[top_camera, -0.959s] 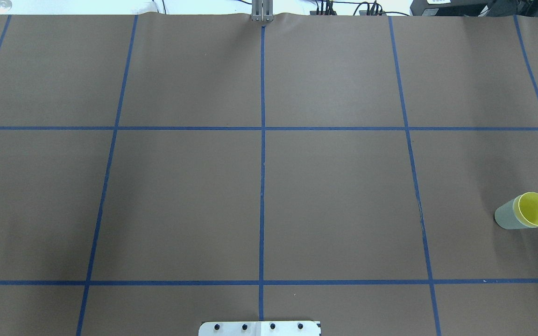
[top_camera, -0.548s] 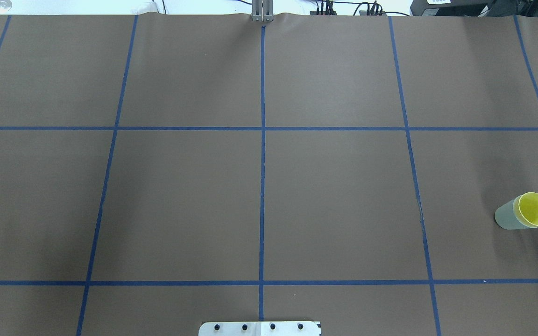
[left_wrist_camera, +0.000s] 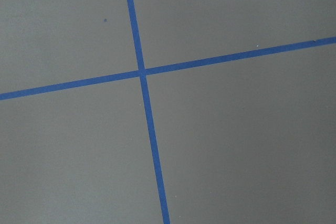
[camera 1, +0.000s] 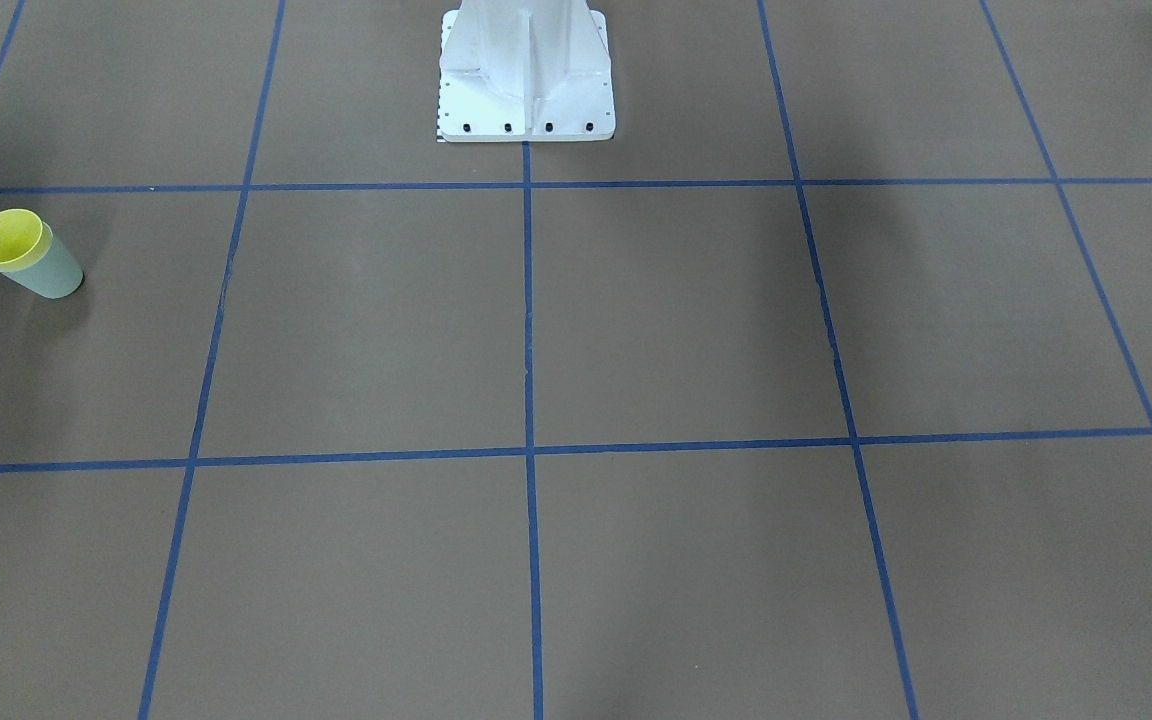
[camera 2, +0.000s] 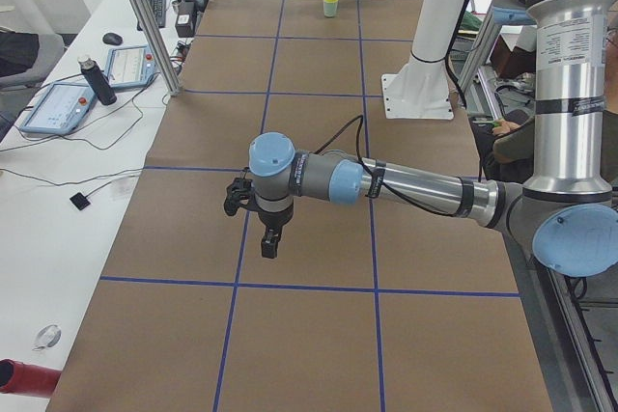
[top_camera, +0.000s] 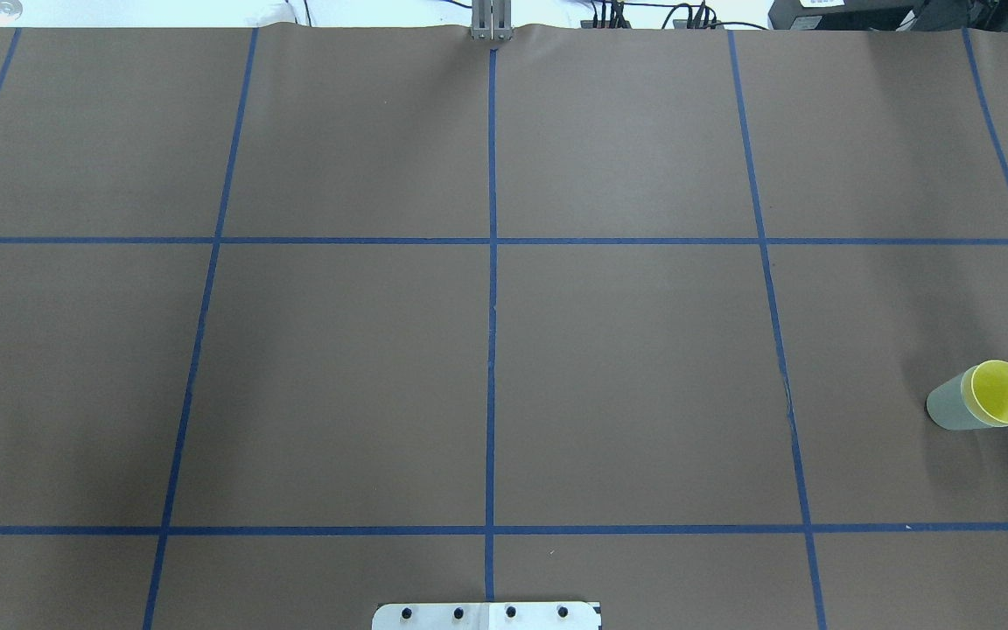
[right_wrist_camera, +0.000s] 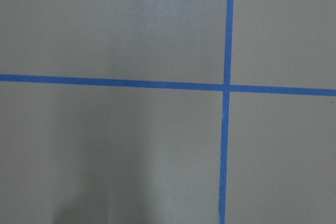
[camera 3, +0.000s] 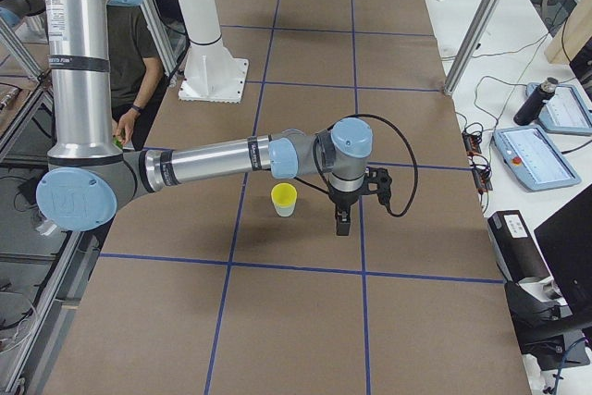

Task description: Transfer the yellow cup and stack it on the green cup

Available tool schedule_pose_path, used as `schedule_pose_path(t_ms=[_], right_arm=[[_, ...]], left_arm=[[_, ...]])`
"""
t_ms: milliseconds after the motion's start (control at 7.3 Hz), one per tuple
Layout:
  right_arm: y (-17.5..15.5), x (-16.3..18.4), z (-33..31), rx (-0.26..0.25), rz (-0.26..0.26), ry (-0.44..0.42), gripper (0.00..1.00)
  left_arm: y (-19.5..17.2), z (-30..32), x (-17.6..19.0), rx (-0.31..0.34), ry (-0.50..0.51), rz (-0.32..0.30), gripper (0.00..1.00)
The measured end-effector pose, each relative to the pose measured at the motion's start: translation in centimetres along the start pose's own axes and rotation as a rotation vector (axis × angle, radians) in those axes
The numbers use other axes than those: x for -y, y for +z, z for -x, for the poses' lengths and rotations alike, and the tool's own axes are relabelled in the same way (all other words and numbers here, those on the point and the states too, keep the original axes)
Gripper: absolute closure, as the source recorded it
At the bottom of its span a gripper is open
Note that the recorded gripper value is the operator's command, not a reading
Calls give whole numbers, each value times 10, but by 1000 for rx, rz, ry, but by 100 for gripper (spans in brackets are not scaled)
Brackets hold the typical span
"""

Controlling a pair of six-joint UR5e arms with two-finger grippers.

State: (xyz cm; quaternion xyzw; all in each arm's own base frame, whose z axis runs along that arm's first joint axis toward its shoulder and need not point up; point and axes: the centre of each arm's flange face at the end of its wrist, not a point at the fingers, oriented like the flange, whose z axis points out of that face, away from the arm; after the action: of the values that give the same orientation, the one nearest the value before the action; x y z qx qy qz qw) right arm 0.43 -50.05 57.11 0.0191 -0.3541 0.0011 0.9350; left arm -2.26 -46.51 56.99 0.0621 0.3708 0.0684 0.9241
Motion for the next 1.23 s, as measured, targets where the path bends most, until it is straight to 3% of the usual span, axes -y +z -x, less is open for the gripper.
schedule_pose_path(t_ms=[548, 1232], right_arm=[[-1, 4, 2, 6, -2, -5, 0], [0, 4, 2, 6, 1, -77, 0]], left_arm=[[1, -1, -1, -8, -2, 1, 0], [-2, -9, 0, -44, 7, -7, 0]])
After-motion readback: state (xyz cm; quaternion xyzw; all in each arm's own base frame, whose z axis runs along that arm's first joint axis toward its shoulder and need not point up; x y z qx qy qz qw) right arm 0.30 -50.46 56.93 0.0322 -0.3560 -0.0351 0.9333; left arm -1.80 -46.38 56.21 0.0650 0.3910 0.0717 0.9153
